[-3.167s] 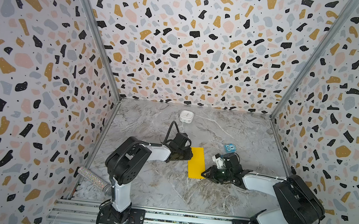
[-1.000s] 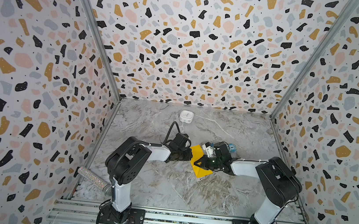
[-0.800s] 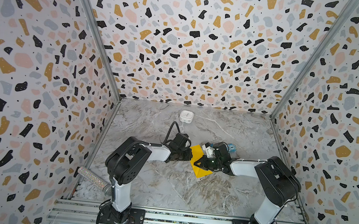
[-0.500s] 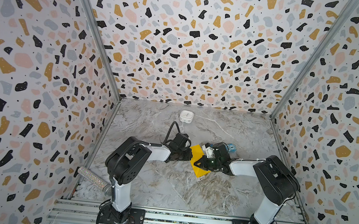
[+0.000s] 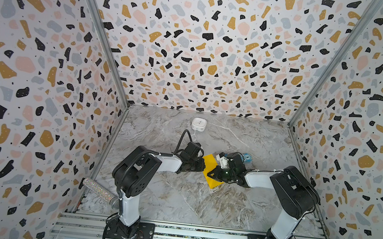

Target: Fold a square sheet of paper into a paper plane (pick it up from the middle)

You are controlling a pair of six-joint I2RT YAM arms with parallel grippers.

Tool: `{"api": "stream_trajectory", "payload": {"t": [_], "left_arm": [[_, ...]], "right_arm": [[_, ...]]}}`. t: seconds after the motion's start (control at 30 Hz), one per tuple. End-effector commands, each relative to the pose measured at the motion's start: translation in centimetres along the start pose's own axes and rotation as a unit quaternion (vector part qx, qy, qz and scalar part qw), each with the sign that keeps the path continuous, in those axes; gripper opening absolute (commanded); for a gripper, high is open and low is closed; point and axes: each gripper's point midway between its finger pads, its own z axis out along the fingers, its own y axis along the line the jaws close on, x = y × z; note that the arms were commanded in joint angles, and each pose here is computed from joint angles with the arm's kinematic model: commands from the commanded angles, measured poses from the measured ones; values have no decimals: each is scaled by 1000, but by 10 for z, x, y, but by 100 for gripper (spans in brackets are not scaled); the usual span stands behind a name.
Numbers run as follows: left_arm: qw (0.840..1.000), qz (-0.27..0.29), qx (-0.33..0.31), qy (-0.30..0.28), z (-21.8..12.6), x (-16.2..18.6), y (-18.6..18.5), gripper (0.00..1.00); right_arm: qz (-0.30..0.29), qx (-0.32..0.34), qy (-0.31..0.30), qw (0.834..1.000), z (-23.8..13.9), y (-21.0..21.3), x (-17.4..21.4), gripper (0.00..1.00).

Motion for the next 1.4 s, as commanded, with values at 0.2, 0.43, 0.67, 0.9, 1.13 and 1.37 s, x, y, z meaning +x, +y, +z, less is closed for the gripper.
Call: {"api": "stream_trajectory", "payload": {"t": [0.2,0.43,0.67,0.9,1.13,1.37], "left_arm": [[1000,-3,-23,17,-3,14,14,18],[1000,-2,-22,17,-3,13,13,18],[1000,-3,-24,18,-3,14,13,18],[1000,-2,-23,17,-4,13,13,18],[1000,-2,-22,16,-5,11,11,18],[1000,3,-4,-5,-18,-6,-5,20]], "right_arm": [[-4,9,-4,1000,-5,-1,4,4],[-5,6,0,1000,-4,-2,7,5],[-2,6,-1,1000,-2,-4,6,5],[1,11,-2,1000,-1,-7,6,5],[5,17,3,1000,0,-12,9,7],[14,35,19,999,1,-21,18,28]]}}
